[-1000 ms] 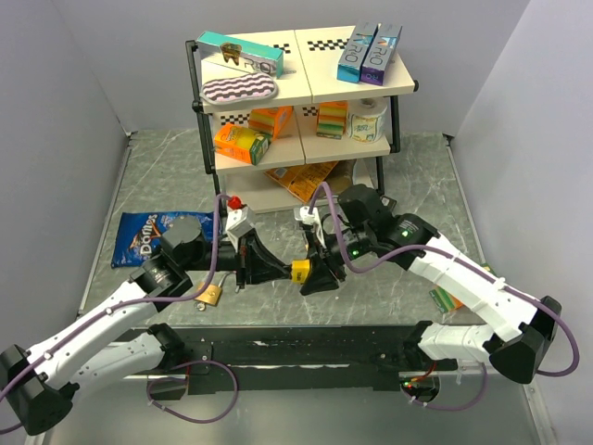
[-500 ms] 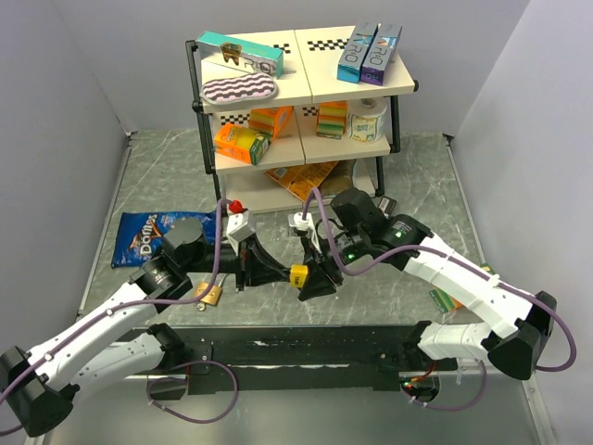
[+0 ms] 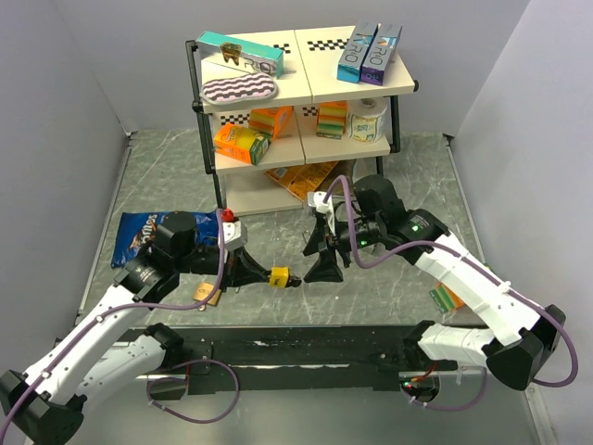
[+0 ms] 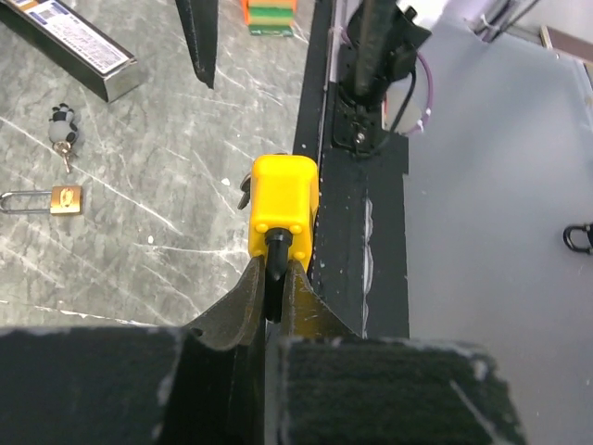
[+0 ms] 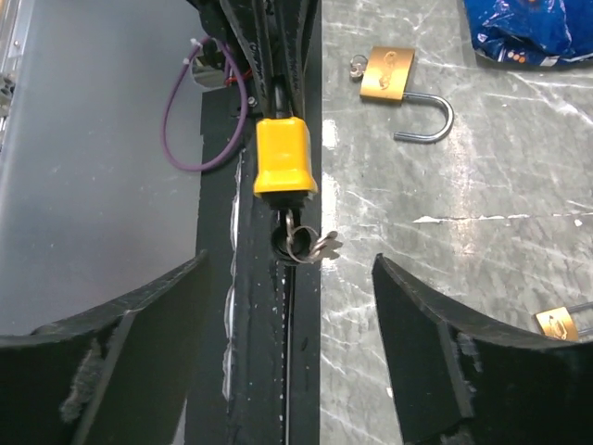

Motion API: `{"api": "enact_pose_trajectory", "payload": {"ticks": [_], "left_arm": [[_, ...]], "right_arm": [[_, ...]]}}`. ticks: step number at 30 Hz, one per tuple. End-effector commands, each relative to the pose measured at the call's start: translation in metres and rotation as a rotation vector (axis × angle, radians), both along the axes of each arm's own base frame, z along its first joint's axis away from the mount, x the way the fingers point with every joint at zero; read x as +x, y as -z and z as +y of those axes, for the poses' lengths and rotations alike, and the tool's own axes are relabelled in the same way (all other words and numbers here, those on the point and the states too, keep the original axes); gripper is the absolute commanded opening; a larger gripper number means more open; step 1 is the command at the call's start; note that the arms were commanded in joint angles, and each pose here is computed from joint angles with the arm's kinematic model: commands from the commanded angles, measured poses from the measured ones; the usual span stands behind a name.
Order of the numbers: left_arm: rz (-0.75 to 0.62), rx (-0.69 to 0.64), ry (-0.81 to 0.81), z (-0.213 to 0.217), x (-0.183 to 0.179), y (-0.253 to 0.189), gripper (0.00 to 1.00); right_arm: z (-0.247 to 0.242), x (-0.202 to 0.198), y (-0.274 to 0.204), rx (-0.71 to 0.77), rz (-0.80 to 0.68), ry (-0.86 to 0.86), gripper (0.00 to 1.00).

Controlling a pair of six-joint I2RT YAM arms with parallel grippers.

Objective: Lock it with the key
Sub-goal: Lock the lock.

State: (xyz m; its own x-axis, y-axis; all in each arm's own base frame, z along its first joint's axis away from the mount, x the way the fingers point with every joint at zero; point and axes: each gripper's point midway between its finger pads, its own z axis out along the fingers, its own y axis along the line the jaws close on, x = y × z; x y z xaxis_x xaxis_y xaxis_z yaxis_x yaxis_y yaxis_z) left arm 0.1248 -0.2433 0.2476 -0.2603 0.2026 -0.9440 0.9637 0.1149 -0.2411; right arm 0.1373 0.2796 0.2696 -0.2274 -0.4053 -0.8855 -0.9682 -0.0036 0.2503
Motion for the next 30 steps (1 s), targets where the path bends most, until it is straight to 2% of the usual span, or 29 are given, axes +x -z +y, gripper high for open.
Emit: {"api": "enact_pose_trajectory", "payload": {"ticks": [1,4,12,27,30], "left_arm": [[-0.134,-0.057,0.095,0.000,-0.011,-0.031,0.01],[-0.129,-0.076,0.090,-0.003,-0.009,-0.036,0.01],[-0.139,-0.083,0.086,-0.004,-0.006,-0.039,0.01],[-0.110,-0.099,0.061,-0.005,-0.004,-0.041,0.01],[-0.104,-0.098,0.052,-0.005,-0.004,-0.039,0.01]], "right_arm": [[-0.001,-0.001,-0.008,0.022,-0.055,-0.025,0.75],[0.006,-0.002,-0.006,0.020,-0.040,-0.037,0.66],[0.022,-0.015,0.007,-0.008,-0.029,-0.091,0.58],[0.032,-0.005,0.023,-0.039,-0.015,-0.081,0.39],[0.028,-0.007,0.024,-0.041,-0.022,-0.084,0.24]]}}
